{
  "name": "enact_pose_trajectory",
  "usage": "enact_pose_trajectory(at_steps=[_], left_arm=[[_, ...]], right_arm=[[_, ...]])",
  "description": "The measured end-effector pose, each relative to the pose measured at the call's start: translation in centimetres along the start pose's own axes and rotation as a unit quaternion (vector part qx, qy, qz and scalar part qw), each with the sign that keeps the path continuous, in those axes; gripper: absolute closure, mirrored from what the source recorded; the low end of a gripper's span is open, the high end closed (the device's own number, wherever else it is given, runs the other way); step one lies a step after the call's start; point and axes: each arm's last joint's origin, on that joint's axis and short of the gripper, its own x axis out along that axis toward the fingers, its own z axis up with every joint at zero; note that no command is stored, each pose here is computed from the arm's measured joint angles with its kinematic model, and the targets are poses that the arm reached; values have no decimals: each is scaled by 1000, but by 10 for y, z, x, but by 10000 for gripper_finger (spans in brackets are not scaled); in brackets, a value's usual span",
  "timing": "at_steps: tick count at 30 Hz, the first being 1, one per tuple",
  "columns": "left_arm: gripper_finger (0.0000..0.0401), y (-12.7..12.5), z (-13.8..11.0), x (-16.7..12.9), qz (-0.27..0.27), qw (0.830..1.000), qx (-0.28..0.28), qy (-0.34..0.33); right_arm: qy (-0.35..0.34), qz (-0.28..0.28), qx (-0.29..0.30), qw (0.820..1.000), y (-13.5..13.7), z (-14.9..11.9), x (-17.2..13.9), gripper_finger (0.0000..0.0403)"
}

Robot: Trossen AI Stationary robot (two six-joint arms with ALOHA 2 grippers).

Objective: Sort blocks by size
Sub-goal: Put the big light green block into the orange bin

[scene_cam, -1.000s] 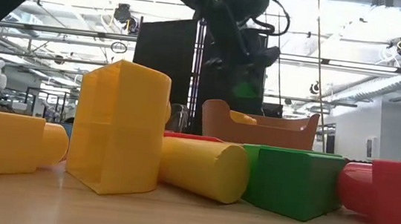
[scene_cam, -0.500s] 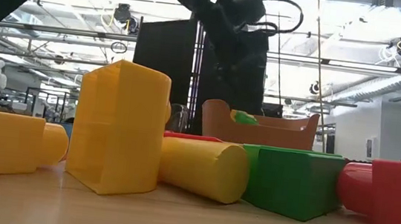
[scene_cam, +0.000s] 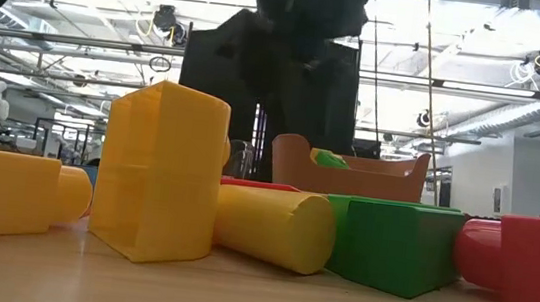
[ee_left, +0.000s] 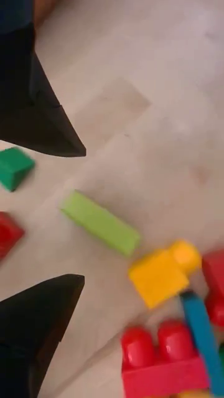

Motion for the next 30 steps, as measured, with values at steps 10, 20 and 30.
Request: enact_pose_trajectory(at_steps=[10, 20, 30], left_arm=[[80, -16, -1, 33, 7, 991, 133, -9], [80, -16, -16, 61, 18, 990, 138, -11], [104, -17, -22, 88, -8, 991, 134, 12]], right_arm=[[0, 0, -4, 1000, 0, 0, 0, 399], [0, 0, -4, 1000, 0, 0, 0, 399], [2, -2, -5, 1000, 0, 0, 0, 399]])
